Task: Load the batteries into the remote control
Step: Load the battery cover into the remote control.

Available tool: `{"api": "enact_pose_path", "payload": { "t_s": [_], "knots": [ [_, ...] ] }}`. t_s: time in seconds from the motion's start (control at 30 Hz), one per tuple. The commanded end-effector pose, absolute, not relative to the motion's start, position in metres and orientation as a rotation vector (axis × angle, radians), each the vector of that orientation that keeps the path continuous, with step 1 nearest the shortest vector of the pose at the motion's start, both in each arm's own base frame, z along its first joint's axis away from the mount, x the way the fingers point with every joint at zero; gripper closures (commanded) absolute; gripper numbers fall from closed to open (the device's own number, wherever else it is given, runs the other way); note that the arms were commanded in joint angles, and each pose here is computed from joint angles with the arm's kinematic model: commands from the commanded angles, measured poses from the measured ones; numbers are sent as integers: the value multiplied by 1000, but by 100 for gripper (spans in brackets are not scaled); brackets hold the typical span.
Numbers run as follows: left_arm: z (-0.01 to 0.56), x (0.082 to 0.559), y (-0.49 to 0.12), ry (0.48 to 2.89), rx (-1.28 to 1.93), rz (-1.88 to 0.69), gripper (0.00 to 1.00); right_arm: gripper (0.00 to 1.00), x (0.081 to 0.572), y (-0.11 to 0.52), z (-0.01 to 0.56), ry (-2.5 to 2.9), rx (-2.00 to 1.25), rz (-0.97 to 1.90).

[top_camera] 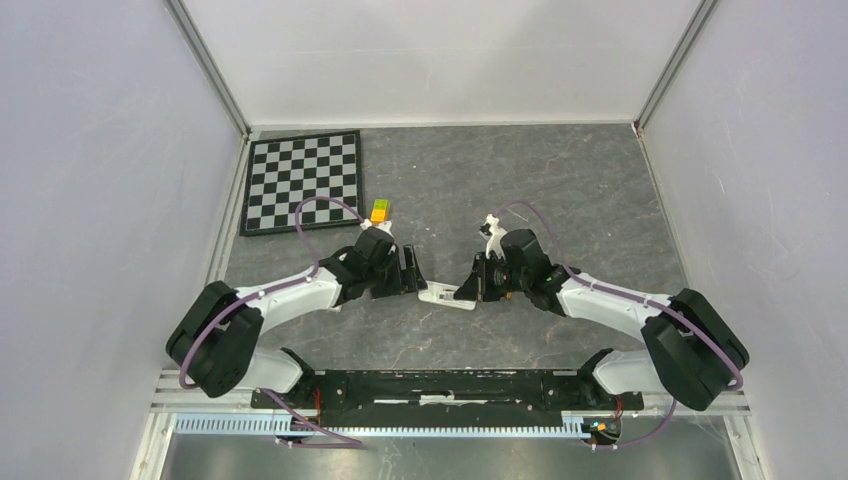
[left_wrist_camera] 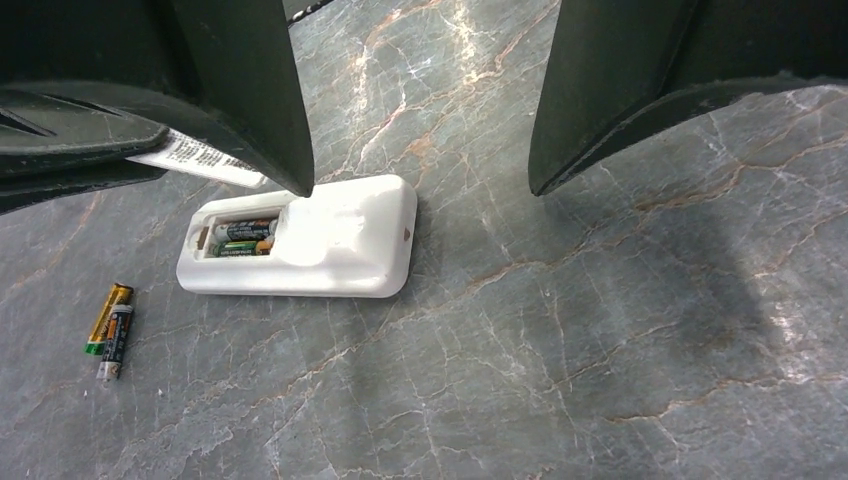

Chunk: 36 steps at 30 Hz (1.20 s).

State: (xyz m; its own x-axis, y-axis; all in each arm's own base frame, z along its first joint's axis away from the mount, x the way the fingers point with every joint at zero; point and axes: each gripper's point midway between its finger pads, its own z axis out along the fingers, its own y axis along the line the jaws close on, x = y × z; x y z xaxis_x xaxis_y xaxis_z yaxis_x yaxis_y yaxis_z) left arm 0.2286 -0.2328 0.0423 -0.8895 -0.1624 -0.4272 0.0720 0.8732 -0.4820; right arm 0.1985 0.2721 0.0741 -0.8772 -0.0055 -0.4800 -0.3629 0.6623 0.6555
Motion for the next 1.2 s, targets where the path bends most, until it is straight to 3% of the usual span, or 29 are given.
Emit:
{"api": "enact_pose_path", "payload": {
  "t_s": [0.0,0.37,0.73,0.97,1.17],
  "knots": [
    [49,240,-243,2534,-87,-736,19,100,210,270,73,2450,-74,1122],
    [41,245,-250,2544,-30,-738,23,100,216,256,59,2478,58,1097],
    [35,247,-255,2560,-5,-745,24,100,211,265,61,2466,87,1247],
    [30,244,-257,2580,9,-753,37,100,211,263,67,2446,98,1263],
    [29,243,-257,2584,11,-756,40,100,212,260,65,2450,88,1230]
  ]
}}
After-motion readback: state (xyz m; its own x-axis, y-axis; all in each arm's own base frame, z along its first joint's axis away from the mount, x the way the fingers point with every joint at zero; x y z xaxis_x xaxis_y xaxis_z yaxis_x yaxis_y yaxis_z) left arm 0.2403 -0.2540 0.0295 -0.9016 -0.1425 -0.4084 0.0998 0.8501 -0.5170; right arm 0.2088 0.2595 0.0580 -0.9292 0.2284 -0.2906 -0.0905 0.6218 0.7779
